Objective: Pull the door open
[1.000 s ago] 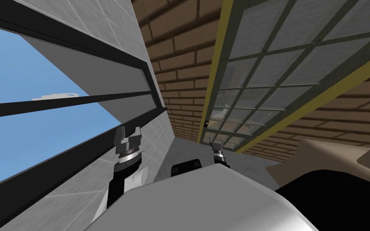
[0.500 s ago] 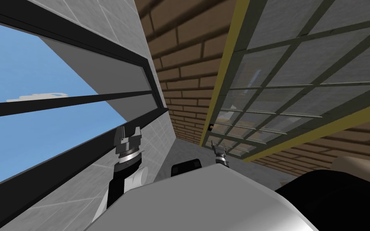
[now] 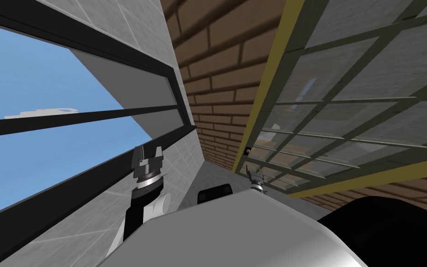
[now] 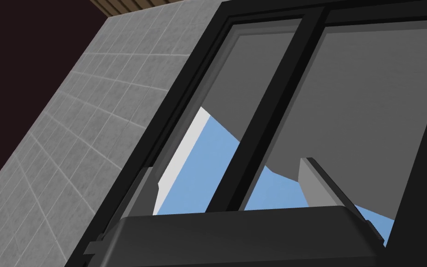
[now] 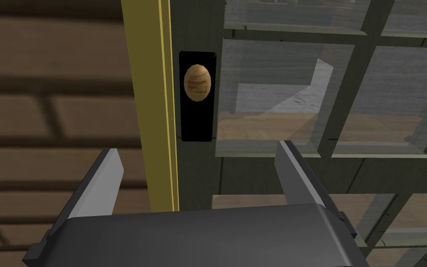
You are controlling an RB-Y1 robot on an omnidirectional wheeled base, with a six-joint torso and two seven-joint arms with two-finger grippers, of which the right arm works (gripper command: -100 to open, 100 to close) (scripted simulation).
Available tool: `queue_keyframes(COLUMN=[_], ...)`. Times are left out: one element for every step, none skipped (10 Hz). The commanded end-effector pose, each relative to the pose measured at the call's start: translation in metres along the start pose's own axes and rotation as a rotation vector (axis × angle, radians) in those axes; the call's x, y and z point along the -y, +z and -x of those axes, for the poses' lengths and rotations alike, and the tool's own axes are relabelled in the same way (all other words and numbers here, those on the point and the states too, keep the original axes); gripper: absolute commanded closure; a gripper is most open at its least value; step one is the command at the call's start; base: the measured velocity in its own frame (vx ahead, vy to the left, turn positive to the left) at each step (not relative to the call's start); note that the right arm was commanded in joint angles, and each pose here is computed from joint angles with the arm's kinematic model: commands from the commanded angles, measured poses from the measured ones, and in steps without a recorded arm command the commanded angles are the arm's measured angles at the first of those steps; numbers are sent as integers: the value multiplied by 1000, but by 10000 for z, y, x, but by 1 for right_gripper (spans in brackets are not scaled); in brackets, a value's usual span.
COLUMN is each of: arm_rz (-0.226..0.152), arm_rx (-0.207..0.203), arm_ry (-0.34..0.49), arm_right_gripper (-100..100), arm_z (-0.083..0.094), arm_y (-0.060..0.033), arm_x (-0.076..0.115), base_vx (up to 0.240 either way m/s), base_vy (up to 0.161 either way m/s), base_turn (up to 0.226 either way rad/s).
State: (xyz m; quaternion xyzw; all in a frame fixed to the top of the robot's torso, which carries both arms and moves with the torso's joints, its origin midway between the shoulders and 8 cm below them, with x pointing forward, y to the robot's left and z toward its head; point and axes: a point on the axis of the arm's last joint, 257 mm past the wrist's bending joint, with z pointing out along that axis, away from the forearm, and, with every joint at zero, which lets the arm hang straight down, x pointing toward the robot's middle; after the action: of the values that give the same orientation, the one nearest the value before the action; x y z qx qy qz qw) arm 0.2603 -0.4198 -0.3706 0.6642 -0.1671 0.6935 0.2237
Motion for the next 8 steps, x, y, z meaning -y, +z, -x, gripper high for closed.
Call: queue_keyframes(arm_rz=[23,35,51,65,79,69,51,33], arm_rx=[20,31,44,55,64,58,59,60], arm_ry=[22,32,44,54,63,56,60,61], arm_right_gripper=[-100,-100,-100,-100,-100,-100,-100,-100], arm_z=[93,147,208,259,307,274,302,322], arm_y=[-59,-91,-129,-164,-197,-171,-56,56], arm_x=[-104,-166,-240,-305,-369,-330,-329,-325], base_vx=[110,125,149,143,128,56,77,167], base_vy=[-66,-91,-81,-49,-57,-32,-13,-28], base_turn=[178,132,111,155,117,21,-125,-171])
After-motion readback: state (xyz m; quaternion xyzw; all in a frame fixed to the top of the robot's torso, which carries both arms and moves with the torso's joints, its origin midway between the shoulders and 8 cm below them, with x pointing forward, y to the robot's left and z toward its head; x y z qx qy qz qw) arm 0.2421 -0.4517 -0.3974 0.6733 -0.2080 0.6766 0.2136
